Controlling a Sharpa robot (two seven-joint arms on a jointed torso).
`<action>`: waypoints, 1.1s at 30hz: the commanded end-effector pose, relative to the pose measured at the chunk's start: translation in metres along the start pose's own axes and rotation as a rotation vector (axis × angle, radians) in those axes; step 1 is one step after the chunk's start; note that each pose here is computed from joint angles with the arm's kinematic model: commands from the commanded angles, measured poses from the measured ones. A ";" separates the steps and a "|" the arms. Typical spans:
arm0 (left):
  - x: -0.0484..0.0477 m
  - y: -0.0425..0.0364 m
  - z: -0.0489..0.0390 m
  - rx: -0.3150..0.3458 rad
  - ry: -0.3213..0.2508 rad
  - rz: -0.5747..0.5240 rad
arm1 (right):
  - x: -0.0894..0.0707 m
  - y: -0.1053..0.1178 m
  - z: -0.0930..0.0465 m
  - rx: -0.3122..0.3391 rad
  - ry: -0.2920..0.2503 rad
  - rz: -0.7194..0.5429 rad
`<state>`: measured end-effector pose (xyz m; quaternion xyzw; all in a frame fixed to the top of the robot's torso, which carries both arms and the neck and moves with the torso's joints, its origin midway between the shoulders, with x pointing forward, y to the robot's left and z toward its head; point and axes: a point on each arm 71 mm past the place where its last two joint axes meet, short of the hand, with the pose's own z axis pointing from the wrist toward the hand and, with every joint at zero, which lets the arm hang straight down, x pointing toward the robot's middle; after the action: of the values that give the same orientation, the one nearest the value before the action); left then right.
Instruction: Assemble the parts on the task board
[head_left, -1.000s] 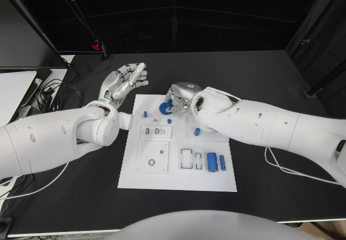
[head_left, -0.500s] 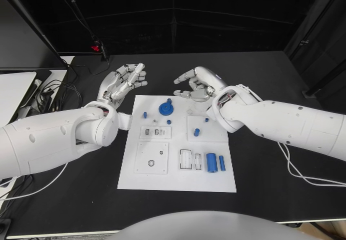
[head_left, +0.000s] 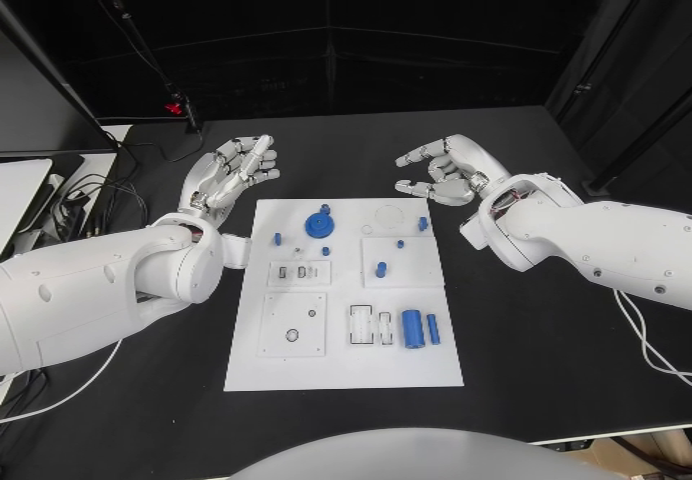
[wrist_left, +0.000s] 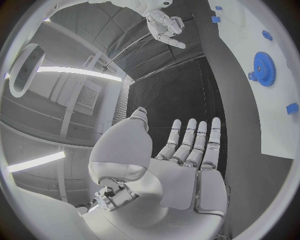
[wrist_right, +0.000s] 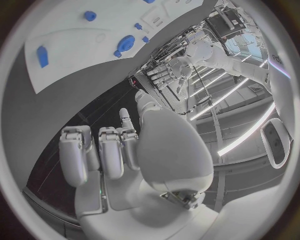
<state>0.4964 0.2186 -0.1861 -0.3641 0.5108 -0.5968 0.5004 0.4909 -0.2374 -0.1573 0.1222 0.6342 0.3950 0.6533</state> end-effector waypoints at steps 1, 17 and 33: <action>0.0009 -0.0117 -0.0007 0.169 0.015 -0.004 | -0.005 -0.006 -0.007 0.004 0.038 -0.021; -0.0002 -0.0095 -0.0022 0.164 0.013 -0.005 | 0.004 -0.060 -0.019 0.120 0.116 -0.254; -0.0019 -0.0093 -0.0033 0.162 0.012 -0.005 | 0.023 -0.074 -0.018 0.141 0.168 -0.278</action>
<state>0.4956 0.2222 -0.1896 -0.3669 0.5122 -0.5945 0.4996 0.4987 -0.2776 -0.2262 0.0573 0.7191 0.2674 0.6388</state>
